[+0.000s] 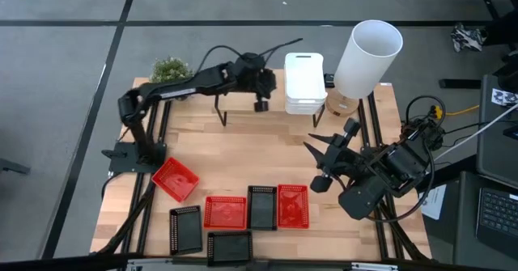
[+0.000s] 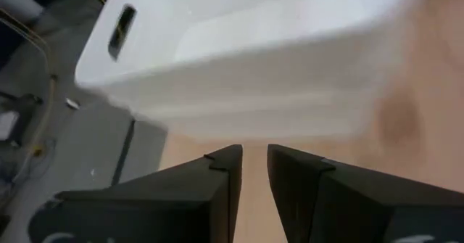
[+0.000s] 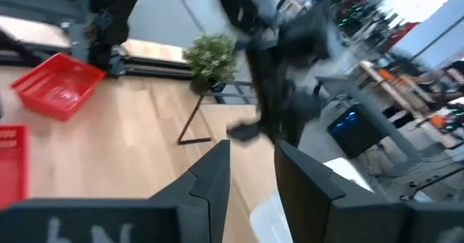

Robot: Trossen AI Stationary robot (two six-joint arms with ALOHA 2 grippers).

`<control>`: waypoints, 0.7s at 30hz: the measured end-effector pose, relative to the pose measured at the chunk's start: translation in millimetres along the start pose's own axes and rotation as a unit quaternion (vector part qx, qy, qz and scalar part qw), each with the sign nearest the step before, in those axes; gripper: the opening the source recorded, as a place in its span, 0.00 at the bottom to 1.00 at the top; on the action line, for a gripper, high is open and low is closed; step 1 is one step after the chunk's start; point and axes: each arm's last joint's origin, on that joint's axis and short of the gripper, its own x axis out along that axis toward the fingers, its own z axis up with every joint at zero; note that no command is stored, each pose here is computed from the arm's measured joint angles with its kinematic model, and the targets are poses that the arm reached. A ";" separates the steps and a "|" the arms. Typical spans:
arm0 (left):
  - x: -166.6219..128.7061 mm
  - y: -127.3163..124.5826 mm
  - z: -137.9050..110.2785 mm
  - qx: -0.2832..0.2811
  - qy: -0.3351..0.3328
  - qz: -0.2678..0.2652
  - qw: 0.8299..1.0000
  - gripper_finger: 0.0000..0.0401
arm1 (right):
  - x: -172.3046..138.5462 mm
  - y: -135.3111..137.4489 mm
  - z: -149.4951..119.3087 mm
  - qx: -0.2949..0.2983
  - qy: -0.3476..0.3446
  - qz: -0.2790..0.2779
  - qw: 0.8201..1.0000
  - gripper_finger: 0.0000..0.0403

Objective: Stack baskets on shelf by color
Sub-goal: Put the bottom right red bin on the shelf

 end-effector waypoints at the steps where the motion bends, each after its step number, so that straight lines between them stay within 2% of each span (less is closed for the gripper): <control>1: -11.7 -2.8 3.2 -0.005 0.004 -0.007 1.000 0.15 | 0.5 0.3 -0.2 0.000 0.005 0.007 1.000 0.28; 8: -92.0 -28.6 10.6 -0.050 0.047 -0.108 0.992 0.15 | 9.3 3.4 -2.6 0.031 0.085 0.114 0.989 0.28; 11: -113.5 -41.6 10.6 -0.070 0.066 -0.145 0.985 0.15 | 13.0 12.8 -4.3 0.045 0.113 0.143 0.982 0.28; 17: -138.4 -78.3 9.0 -0.091 0.124 -0.201 0.967 0.15 | 30.6 59.1 -12.5 0.055 0.161 0.155 0.973 0.28; 21: -140.9 -114.6 3.5 -0.093 0.152 -0.235 0.955 0.15 | 46.2 97.3 -27.1 0.044 0.226 0.169 0.958 0.28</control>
